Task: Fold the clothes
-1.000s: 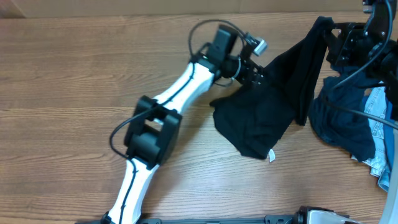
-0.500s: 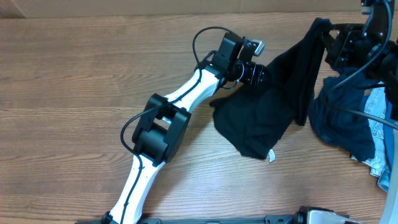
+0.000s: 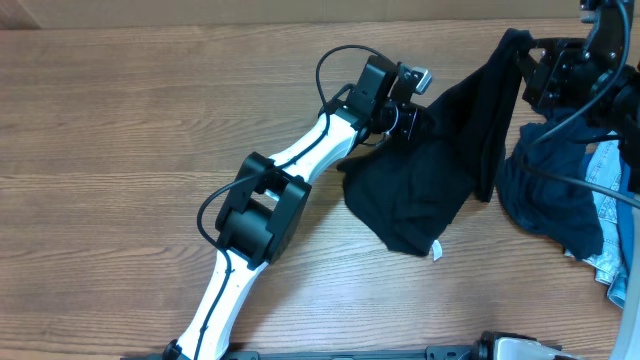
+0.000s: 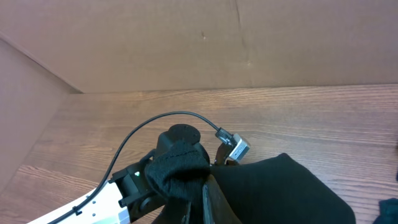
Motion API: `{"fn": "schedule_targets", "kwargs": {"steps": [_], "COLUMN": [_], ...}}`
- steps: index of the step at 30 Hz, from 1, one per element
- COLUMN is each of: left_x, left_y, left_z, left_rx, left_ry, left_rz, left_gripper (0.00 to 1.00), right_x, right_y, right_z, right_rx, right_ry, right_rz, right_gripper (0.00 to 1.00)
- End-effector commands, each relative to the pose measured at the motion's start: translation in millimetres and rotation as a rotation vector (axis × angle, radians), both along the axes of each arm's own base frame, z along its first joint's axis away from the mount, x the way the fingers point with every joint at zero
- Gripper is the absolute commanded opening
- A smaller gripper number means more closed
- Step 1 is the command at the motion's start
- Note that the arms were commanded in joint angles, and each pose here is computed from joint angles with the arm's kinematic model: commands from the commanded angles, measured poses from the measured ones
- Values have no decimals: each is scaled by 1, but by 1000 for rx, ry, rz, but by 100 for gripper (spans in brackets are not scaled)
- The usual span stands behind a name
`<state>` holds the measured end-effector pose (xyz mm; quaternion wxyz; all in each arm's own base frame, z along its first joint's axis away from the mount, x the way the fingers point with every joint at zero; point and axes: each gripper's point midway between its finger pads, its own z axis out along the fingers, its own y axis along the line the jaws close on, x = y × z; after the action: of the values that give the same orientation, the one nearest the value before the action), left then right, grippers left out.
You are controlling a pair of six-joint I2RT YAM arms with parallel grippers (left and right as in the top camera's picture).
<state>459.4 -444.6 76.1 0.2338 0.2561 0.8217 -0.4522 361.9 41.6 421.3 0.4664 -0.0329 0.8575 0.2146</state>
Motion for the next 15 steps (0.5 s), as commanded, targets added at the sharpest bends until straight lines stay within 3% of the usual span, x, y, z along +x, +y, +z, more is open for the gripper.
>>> {"fn": "schedule_targets", "kwargs": {"steps": [1,7,9,15], "left_x": [9,48,51,7], "left_y": [21,119,170,283], "left_z": [26,120,163,287], "left_rx": [-95,-84,16,172], "left_ry": [23,-71,-153,-346], "left_rz": [-67,76,192,445], "left_gripper": [4,4,4,4], "right_x": [-5,-4,-2,-5], "right_y": [2,-4,-14,-42], "right_z": [10,7,2,-15], "right_rx": [-5,-23,-17,-24], "right_ry": [-33,-23,9,104], "right_rz": [10,-22,-99,-299], "right_gripper": [4,4,4,4]}}
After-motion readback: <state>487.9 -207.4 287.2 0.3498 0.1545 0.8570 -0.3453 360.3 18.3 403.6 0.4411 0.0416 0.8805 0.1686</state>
